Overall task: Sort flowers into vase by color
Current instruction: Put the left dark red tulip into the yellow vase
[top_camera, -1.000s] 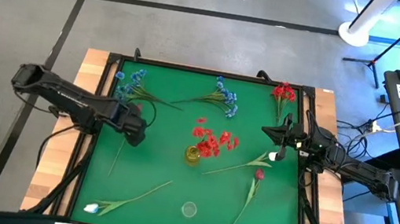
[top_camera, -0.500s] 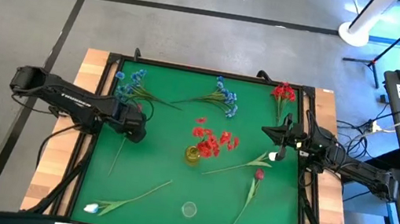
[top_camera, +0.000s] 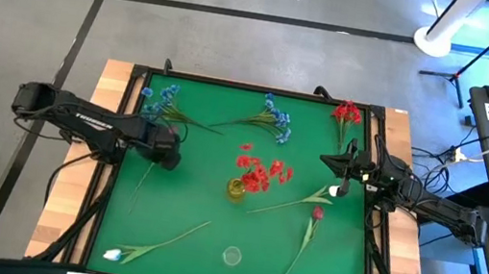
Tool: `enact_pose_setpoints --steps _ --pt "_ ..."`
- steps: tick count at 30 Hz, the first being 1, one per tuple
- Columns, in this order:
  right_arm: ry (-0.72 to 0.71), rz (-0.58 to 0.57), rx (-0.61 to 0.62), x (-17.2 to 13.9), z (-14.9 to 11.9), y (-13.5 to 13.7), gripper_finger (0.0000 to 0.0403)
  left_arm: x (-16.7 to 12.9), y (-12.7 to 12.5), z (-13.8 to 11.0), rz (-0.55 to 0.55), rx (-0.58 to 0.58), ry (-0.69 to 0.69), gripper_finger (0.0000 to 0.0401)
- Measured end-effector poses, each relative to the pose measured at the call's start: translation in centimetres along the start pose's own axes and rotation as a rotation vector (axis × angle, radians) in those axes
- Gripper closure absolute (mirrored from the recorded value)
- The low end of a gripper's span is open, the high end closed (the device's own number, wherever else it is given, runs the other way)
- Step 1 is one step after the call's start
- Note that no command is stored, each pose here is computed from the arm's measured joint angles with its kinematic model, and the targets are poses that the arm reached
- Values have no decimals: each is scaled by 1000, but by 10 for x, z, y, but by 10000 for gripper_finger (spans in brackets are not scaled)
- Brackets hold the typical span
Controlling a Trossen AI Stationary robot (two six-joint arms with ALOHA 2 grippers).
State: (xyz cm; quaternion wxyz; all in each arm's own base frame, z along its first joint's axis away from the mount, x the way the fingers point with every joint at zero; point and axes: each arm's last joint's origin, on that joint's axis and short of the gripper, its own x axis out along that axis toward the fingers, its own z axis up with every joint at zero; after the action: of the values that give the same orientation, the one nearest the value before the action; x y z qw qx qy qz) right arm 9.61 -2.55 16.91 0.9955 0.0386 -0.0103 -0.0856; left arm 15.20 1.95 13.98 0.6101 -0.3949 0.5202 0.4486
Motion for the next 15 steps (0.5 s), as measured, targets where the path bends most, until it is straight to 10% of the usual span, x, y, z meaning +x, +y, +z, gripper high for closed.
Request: enact_pose_setpoints --steps 5,15 --pt "0 0 0 0 0 0 393 -28 -22 12 -101 73 -151 396" --pt "0 0 0 0 0 0 393 -114 -82 38 -658 366 -614 397"
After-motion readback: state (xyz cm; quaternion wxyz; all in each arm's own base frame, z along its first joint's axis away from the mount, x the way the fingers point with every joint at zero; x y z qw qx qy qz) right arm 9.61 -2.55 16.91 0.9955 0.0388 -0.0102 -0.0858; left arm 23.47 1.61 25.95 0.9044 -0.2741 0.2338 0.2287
